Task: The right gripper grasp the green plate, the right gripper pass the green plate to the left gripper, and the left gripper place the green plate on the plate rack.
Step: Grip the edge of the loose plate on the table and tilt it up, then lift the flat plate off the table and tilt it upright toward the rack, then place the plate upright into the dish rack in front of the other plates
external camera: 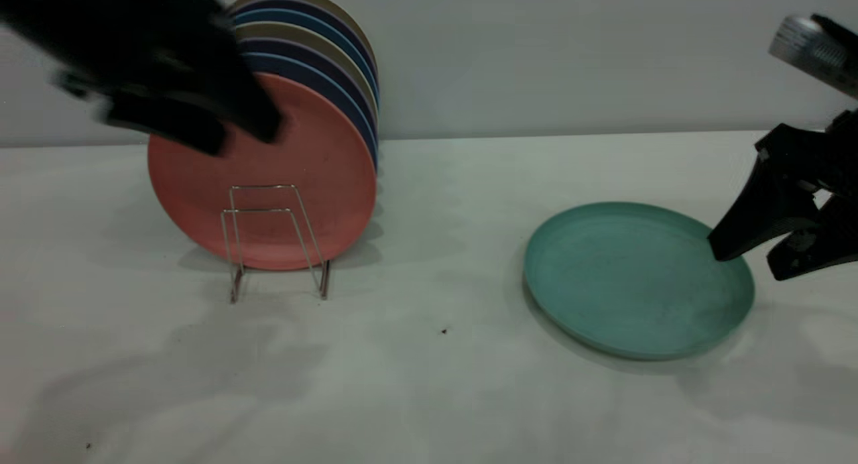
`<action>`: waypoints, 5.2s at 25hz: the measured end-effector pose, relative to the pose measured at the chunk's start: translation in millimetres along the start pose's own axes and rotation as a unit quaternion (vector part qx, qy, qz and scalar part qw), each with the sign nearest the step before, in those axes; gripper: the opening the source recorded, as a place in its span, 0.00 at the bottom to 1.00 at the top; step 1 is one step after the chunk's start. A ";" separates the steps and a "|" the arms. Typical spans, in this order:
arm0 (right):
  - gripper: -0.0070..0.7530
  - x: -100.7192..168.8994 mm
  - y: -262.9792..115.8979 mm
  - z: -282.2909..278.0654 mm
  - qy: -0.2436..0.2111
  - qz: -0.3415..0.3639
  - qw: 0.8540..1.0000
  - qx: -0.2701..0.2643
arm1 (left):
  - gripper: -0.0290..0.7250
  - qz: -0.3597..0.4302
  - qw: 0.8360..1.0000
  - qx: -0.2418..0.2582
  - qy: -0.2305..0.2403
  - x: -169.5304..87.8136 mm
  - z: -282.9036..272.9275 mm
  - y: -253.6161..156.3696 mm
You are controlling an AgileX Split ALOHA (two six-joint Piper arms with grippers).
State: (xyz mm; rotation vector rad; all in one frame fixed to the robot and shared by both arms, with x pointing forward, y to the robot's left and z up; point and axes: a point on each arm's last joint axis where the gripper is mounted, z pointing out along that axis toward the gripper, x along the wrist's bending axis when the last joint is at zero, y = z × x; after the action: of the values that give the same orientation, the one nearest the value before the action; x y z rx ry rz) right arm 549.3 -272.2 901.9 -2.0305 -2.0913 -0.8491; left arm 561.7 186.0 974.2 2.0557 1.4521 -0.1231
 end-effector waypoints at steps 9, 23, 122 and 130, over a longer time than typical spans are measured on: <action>0.77 -77.1 23.9 29.4 0.024 0.098 0.995 -0.003 | 0.82 0.013 0.998 0.033 -0.042 -22.0 83.4 10.2; 0.64 -115.7 36.1 92.6 0.071 0.156 0.985 -0.001 | 0.82 -0.001 0.998 0.038 -0.047 -20.6 96.0 7.9; 0.29 87.7 -212.5 -197.9 -0.117 -0.195 0.960 -0.161 | 0.45 0.628 0.756 -0.075 0.168 36.1 -50.4 51.3; 0.31 90.0 -222.4 -202.5 -0.123 -0.206 0.952 -0.190 | 0.45 0.620 0.765 -0.060 0.161 46.6 -33.7 49.7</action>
State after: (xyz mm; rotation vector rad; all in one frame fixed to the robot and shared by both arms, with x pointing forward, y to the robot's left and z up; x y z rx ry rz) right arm 268.4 -273.4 1042.0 -1.9769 -2.7395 -1.1925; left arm 615.0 231.6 1003.5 2.5532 -0.0279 0.8621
